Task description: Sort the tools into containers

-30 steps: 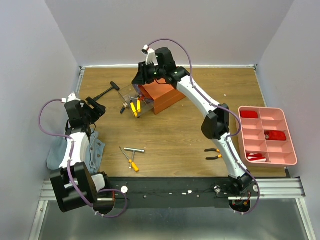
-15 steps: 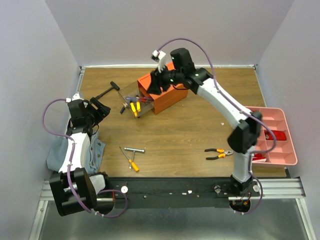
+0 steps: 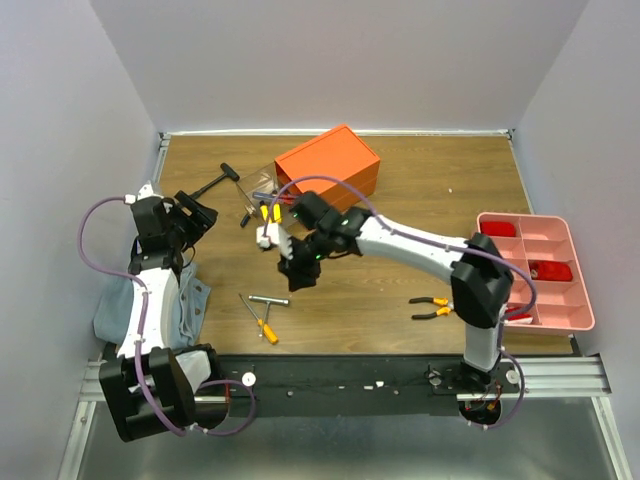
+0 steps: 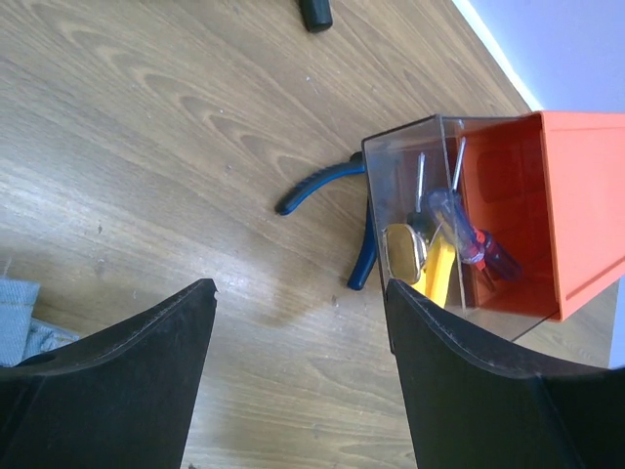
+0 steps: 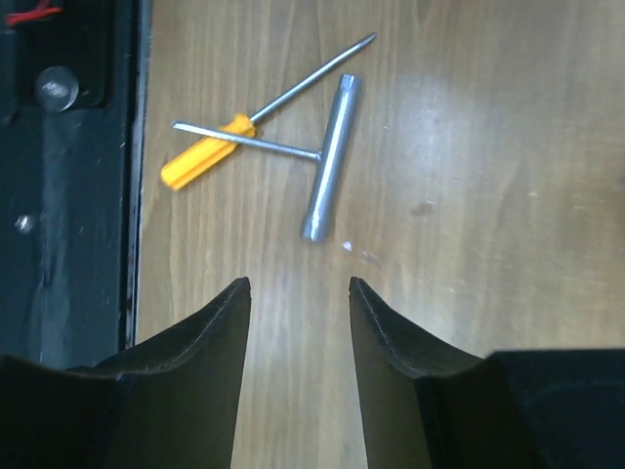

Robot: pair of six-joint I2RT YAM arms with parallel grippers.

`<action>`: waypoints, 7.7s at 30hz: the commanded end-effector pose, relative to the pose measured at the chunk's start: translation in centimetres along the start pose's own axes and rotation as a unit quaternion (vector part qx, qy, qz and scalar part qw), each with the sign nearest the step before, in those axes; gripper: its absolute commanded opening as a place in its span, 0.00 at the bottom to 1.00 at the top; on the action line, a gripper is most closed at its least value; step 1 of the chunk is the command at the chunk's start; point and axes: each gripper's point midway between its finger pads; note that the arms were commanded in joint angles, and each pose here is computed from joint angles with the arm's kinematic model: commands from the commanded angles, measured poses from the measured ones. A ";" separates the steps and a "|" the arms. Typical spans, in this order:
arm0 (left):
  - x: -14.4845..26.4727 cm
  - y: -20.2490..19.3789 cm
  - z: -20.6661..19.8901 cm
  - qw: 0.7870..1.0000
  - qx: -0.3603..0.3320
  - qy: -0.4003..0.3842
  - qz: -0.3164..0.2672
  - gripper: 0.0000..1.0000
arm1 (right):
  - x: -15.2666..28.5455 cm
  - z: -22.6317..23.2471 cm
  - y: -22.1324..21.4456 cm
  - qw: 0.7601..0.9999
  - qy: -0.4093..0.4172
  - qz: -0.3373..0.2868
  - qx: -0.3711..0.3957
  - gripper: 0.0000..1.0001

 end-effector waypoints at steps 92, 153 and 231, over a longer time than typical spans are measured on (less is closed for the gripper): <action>13.0 -15.6 0.3 0.495 -0.685 -0.380 0.377 0.79 | 17.6 -12.4 -1.4 0.914 -0.336 -0.089 -0.210 0.72; -3.4 -2.6 -22.4 0.919 -0.326 -0.208 0.077 0.00 | 26.5 -14.6 -12.0 0.837 -0.418 -0.102 -0.338 0.76; -2.6 -1.2 -6.3 0.966 -0.231 -0.041 0.108 0.00 | 20.7 -29.8 -9.7 0.856 -0.370 -0.159 -0.325 0.05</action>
Point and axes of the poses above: each gripper's point midway between its finger pads, its own x axis back along the fingers, its own z axis along the line the jaws close on, y = z × x, and after that the axes turned 4 degrees about x, right-handed
